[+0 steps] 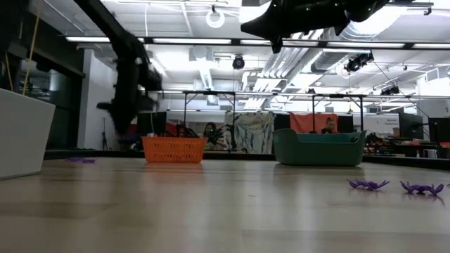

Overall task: Sort Halloween decoration
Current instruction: Put the purple witch hat toy into the orange bin

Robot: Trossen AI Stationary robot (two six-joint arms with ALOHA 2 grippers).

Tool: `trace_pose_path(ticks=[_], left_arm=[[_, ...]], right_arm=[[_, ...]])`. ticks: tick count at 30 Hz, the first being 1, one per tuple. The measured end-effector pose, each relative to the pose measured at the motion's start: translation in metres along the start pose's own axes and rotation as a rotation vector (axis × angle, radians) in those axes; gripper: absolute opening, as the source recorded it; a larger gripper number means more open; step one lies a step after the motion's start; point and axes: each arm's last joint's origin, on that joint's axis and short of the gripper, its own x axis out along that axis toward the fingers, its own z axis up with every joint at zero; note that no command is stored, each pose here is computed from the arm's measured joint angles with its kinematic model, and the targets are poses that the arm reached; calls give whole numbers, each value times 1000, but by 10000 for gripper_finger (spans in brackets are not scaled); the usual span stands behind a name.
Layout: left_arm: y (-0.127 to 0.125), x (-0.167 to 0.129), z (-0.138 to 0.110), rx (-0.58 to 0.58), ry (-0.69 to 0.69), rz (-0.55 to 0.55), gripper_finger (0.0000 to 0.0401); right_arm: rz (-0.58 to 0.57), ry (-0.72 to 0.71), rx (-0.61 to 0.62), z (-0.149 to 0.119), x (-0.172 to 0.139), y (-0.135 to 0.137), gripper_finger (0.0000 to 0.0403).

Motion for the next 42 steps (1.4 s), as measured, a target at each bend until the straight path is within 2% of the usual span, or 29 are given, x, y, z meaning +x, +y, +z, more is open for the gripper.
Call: trace_pose_path(ticks=[4, 9, 16, 20, 27, 31, 38, 40, 42], left_arm=[[-7, -57, -21, 12, -364, -178, 0], [-38, -108, -73, 151, -809, -475, 0], [-84, -132, -151, 362, -1227, -888, 0], [-105, -139, -177, 440, -1356, -1068, 0], [-129, -141, -187, 537, -1380, -1119, 0], [-131, -139, -186, 562, -1369, -1121, 0], [-131, -139, -186, 574, -1364, -1129, 0], [-130, -140, -182, 531, -1372, -1072, 0], [-128, -140, -170, 477, -1349, -923, 0]], right_arm=[[1, -9, -19, 1, 0, 0, 0], [31, -30, -18, 3, 0, 1, 0], [152, -146, 16, 16, -1, 6, 0], [222, -179, 36, 20, 0, 14, 0], [262, -157, 26, 17, 3, 26, 0], [221, -163, 37, 18, 4, 26, 0], [215, -164, 39, 18, 4, 26, 0], [215, -164, 39, 18, 4, 26, 0], [207, -165, 41, 18, 4, 25, 0]])
